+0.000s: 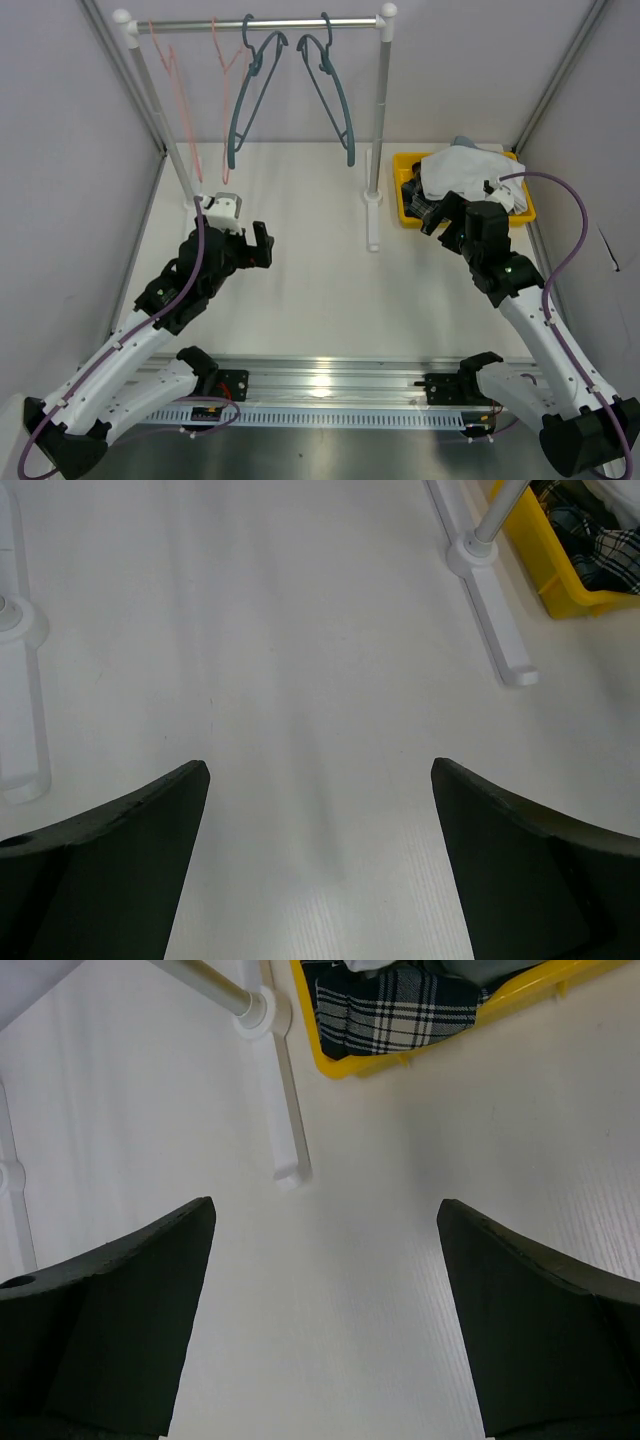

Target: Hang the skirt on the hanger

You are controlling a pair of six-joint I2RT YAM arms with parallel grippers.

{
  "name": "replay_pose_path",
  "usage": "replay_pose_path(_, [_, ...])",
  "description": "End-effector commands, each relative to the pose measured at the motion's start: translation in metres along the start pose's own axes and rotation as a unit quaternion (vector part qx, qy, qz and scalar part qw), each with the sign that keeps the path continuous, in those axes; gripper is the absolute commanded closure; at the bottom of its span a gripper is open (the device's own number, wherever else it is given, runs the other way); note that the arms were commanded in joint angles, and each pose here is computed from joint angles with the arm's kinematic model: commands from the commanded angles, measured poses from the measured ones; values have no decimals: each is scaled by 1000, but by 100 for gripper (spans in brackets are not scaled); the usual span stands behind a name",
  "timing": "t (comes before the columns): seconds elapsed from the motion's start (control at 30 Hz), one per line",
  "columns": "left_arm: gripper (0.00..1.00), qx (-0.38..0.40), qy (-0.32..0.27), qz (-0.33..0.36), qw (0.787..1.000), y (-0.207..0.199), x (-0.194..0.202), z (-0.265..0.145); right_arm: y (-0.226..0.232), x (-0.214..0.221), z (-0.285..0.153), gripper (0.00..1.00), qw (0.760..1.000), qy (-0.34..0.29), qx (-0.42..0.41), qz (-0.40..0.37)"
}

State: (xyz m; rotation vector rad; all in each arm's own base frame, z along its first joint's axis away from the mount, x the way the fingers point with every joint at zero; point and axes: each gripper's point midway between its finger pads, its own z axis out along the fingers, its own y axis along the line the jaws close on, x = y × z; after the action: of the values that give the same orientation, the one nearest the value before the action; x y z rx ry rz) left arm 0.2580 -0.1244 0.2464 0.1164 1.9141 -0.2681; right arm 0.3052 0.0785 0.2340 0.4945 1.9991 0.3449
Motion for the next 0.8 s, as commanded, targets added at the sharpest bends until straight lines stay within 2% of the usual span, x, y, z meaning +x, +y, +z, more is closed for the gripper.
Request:
replay_pose_path(0.0, [1, 15, -19, -12, 1000, -7, -10, 1, 10, -18, -5, 0, 1000, -25, -19, -2])
replay_pose_path(0.17, [1, 19, -20, -13, 1000, -8, -11, 0, 12, -23, 6, 1, 1000, -12, -2, -22])
replay_pose_path(0.2, [1, 22, -19, -12, 1000, -9, -10, 0, 21, -36, 7, 1, 999, -23, -6, -24])
replay_pose_path(0.27, [1, 23, -19, -13, 999, -9, -10, 0, 18, -40, 29, 2, 999, -11, 23, -38])
replay_pose_path(0.33, [1, 24, -19, -13, 999, -10, -11, 0, 24, -65, 43, 10, 998, -23, 36, -47])
replay_pose_path(0.37, [1, 23, -19, -13, 999, -9, -11, -1, 17, -58, 68, 14, 997, 3, 60, -55])
replay_pose_path(0.4, [1, 24, -20, -13, 999, -10, -12, -2, 12, -66, 81, 22, 996, 7, 68, -54])
replay_pose_path(0.47, [1, 21, -21, -14, 999, -8, -12, -3, 20, -90, 100, 27, 996, 0, 64, -54])
replay_pose_path(0.53, [1, 21, -25, -15, 999, -7, -14, -5, 5, -81, 137, 33, 993, 36, 93, -69])
replay_pose_path(0.57, [1, 22, -23, -14, 999, -8, -13, -4, 14, -100, 144, 35, 993, 21, 91, -69])
replay_pose_path(0.6, [1, 23, -25, -15, 999, -8, -14, -5, 5, -88, 167, 40, 989, 45, 113, -80])
replay_pose_path(0.63, [1, 25, -24, -16, 999, -9, -15, -5, 1, -84, 173, 43, 986, 58, 127, -91])
replay_pose_path(0.67, [1, 26, -23, -15, 999, -9, -14, -5, 7, -96, 179, 45, 987, 47, 126, -93])
replay_pose_path(0.77, [1, 27, -24, -16, 999, -10, -14, -6, 4, -83, 202, 52, 982, 75, 134, -111])
